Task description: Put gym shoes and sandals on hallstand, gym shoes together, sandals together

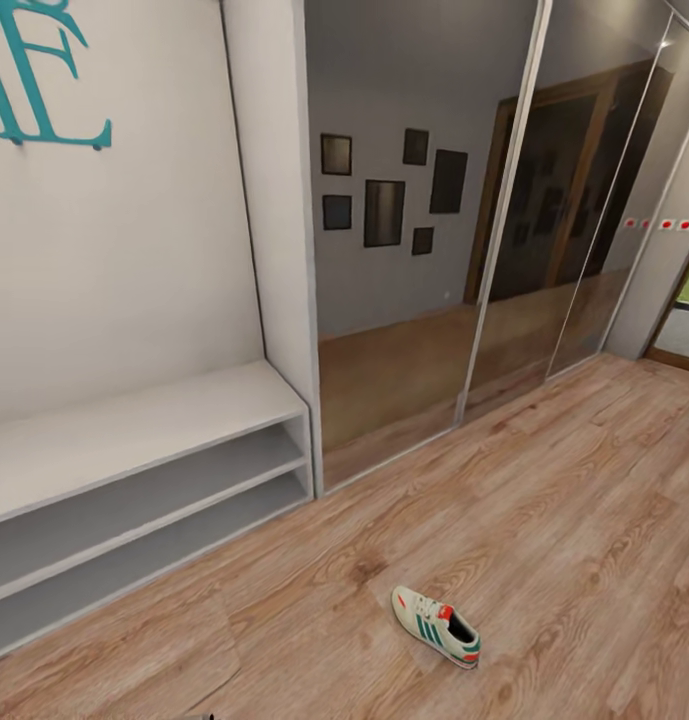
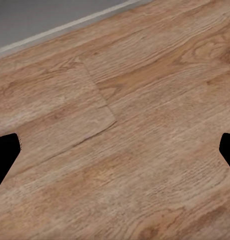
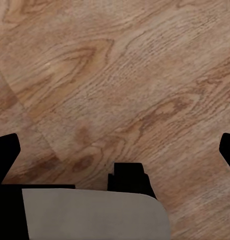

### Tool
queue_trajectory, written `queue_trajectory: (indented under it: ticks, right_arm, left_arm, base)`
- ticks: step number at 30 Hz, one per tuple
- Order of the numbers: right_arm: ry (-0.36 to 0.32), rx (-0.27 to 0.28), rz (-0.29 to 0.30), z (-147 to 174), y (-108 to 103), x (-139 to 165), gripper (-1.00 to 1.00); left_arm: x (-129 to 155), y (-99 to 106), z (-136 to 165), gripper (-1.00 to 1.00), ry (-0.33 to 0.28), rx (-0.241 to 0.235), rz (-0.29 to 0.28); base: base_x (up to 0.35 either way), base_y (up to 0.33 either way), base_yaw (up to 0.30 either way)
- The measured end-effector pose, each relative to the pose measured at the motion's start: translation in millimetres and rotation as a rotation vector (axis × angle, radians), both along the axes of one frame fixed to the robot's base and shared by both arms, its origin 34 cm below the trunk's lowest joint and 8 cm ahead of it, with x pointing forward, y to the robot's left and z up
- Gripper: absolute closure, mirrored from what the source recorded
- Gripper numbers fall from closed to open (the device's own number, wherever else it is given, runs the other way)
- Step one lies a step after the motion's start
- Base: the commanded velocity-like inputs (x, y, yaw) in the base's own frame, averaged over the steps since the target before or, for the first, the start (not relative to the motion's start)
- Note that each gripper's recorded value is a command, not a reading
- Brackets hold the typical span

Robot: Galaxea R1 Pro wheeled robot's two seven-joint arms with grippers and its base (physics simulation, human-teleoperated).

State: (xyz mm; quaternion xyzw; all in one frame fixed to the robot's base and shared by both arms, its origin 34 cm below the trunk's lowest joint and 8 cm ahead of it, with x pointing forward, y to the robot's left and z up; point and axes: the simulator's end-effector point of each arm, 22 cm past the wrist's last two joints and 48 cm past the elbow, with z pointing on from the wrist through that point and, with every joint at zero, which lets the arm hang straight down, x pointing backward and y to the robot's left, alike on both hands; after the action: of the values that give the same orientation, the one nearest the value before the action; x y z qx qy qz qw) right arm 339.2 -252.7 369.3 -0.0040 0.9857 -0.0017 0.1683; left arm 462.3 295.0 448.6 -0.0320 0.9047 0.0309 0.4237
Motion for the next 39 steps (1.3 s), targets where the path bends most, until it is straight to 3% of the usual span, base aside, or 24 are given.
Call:
queue_trajectory:
  ticks: [9,39]
  right_arm:
    - [-0.010,0.000,0.000,-15.9,-0.2,0.7,-1.00]
    - [-0.014,-0.003,0.009,-77.6,0.1,-9.3,-1.00]
  left_arm:
    - [0.2,0.0,-14.5,-1.00,-0.010,0.000,0.000]
    - [-10.3,0.0,-76.2,-1.00,-0.012,0.000,0.000]
  base:
    - [0.000,0.000,0.112]
    - [0.000,0.000,0.003]
